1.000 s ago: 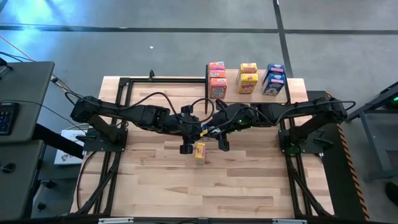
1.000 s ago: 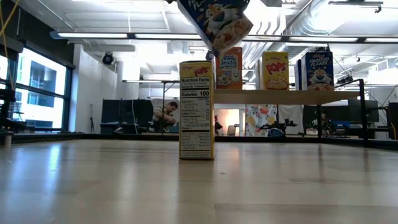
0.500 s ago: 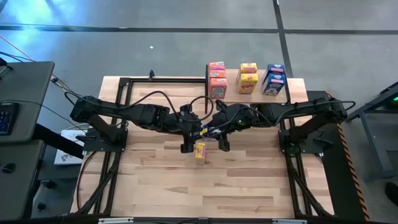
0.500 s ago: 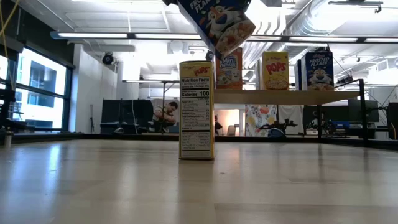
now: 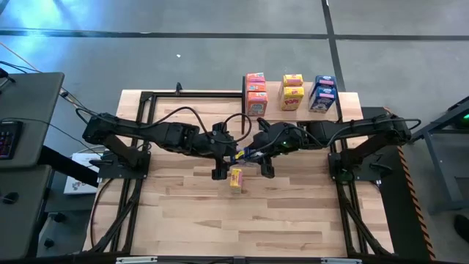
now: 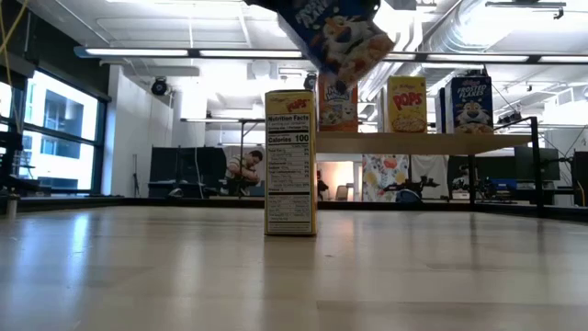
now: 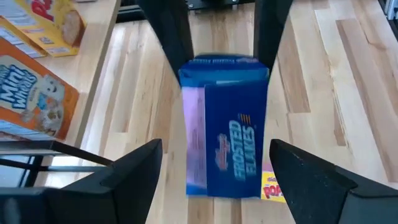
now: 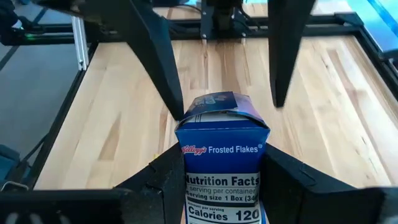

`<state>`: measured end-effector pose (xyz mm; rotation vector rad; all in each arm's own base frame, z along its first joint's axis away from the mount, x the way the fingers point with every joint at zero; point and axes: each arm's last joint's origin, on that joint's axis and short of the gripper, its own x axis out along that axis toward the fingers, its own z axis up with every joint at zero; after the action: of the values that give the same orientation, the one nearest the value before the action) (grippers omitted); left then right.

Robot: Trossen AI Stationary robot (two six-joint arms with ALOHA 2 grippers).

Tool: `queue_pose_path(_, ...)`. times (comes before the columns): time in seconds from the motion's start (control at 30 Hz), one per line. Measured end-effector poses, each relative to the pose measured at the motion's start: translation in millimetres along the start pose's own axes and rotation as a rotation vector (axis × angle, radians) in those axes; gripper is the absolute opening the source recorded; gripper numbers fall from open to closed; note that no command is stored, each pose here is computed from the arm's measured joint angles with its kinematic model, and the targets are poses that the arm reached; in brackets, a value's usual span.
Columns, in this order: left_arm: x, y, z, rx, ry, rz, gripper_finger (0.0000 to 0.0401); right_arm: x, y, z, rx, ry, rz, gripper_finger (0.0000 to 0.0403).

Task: Stack cereal on shelf
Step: Put the blue cereal box on the shelf aligned with the blue cereal boxes

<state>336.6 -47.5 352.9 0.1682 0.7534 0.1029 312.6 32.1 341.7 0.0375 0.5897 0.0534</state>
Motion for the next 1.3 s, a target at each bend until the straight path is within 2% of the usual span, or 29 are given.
queue_pose_path(0.3,-6.2,2.0,6.6,-0.007,-0.032,0.011,0.0288,-26.9,-2.9,-1.6,0.010,0.016,-0.077,0.0156)
queue_pose_path(0.5,-7.5,2.8,6.4,-0.007,-0.032,0.026,0.0289,-51.6,-4.0,-2.5,0.011,0.009,-0.090,0.0156)
queue_pose_path(0.73,-7.4,2.9,6.0,-0.005,-0.028,0.027,0.0289,-83.5,-7.4,-10.4,0.049,0.036,-0.165,0.0156)
queue_pose_path(0.93,-12.4,4.3,4.8,-0.004,-0.022,0.028,0.0289,-107.5,-4.2,-23.9,0.080,0.073,-0.261,0.0156)
queue_pose_path(1.1,-26.0,8.1,1.5,0.000,-0.011,0.030,0.0289,-121.0,1.3,-47.7,0.084,0.074,-0.312,0.0156)
queue_pose_path(1.3,-40.2,14.5,-5.5,-0.009,0.031,0.115,0.0289,-136.8,-2.2,-79.9,0.123,0.032,-0.387,0.0156)
